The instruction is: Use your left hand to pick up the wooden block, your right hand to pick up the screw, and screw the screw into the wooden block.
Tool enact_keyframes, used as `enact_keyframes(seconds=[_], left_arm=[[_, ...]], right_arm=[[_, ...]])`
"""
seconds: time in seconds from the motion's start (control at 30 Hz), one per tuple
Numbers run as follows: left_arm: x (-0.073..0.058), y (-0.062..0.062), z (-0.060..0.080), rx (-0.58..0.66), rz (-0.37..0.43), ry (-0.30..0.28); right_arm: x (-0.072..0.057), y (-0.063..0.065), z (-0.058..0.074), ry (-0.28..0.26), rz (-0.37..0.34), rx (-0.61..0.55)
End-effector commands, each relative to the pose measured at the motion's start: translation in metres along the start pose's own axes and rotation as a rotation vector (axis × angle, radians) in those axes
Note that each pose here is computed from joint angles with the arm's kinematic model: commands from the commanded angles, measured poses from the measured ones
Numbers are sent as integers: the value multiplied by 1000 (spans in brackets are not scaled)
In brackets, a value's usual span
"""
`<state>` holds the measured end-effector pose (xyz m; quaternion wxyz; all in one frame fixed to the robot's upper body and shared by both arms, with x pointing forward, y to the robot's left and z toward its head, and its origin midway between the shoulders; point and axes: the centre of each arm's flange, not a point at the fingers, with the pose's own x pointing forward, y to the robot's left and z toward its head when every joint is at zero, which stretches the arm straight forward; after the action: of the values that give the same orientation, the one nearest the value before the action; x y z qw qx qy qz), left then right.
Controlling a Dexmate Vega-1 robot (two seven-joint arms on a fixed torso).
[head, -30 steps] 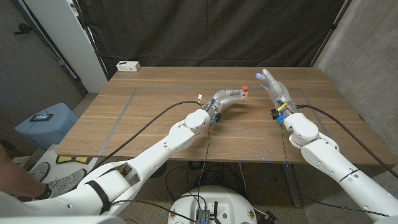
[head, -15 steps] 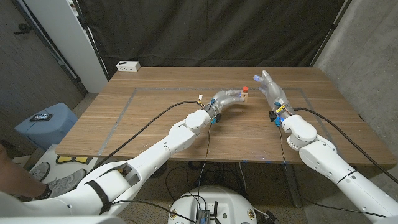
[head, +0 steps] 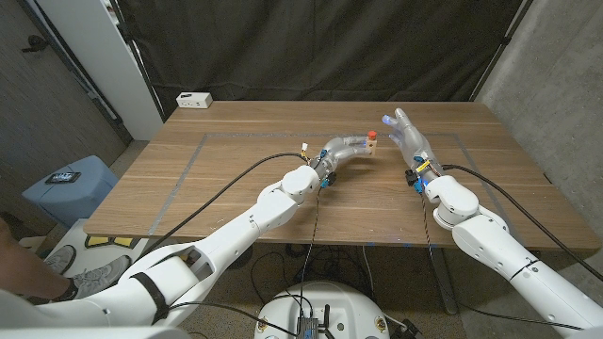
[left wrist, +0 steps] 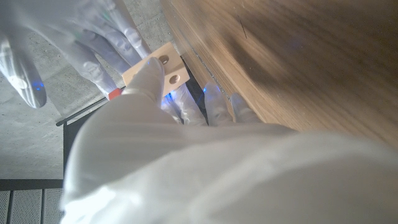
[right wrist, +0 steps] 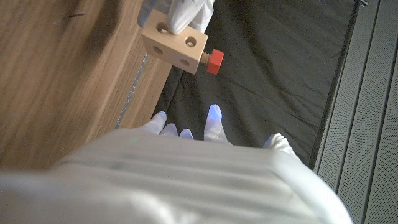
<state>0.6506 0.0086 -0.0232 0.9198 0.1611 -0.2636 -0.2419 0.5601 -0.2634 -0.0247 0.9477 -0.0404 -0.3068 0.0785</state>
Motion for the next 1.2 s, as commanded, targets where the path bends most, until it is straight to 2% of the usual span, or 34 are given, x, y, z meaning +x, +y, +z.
enact_keyframes(seconds=[0.03,0.6,1.2], left_arm=[[1,-2,-1,0,3,6],[1,-4,-2,-3,7,10],[3,-2,-1,3,2,8]], right_arm=[[-5,6,-2,19,16,-2],[-10,13,-7,55,55,-21],[-14,16,-6,58,60,-29]])
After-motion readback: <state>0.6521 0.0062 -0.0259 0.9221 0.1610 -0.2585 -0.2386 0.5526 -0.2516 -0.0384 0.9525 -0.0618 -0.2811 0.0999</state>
